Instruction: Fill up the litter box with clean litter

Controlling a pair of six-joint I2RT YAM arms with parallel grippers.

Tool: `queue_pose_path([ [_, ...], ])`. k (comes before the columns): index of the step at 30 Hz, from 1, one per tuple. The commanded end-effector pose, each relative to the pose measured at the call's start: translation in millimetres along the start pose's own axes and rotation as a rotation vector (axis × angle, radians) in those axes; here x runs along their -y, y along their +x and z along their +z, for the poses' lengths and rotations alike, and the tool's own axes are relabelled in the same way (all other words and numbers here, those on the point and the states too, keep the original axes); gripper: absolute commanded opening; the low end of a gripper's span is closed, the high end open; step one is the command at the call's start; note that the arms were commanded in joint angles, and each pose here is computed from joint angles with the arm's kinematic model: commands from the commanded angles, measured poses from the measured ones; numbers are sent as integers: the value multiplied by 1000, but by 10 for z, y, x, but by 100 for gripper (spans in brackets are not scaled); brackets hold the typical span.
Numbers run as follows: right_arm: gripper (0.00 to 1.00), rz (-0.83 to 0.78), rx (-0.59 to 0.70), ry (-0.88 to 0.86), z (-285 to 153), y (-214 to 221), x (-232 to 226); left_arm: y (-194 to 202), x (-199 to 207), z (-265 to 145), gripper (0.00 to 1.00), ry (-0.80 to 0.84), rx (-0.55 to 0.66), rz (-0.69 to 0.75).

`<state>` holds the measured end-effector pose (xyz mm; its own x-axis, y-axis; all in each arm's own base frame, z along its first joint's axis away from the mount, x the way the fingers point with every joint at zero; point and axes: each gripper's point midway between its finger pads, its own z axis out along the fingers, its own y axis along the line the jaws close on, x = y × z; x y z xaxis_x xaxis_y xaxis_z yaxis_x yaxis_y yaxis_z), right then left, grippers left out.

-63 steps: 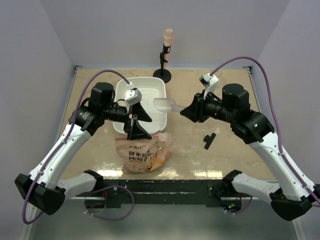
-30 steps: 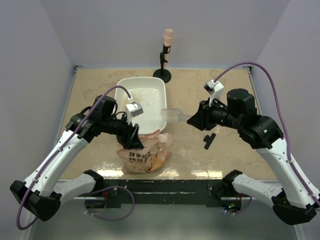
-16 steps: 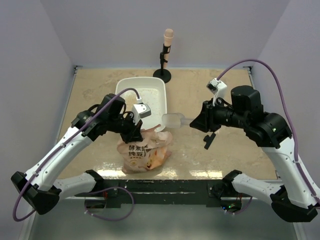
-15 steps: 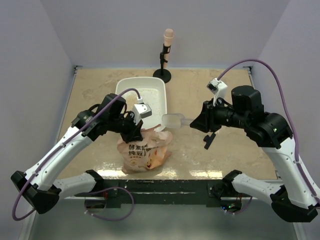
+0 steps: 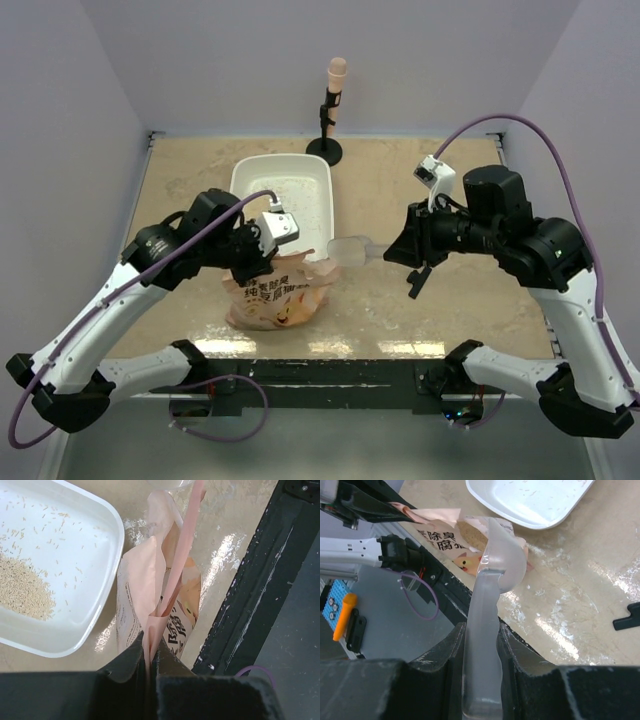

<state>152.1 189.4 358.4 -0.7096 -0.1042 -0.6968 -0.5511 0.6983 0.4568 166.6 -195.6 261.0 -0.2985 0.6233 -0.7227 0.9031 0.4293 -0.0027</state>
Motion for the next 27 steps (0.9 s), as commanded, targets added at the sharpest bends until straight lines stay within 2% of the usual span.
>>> queue_pose_path([
  [1, 0, -2, -7, -27, -71, 19, -65, -738, 51, -473, 0, -39, 356, 135],
  [7, 0, 15, -38, -70, 84, 89, -74, -628, 254, -466, 0, 26, 453, 136],
  [14, 0, 9, -85, -96, 166, 152, -80, -435, 244, -251, 0, 36, 419, 91],
  [22, 0, 4, -109, -146, 306, 122, -143, -395, 271, -245, 0, 31, 464, 89],
  [27, 0, -14, -40, -79, 291, -96, -89, -430, 259, -239, 0, 35, 459, 149],
])
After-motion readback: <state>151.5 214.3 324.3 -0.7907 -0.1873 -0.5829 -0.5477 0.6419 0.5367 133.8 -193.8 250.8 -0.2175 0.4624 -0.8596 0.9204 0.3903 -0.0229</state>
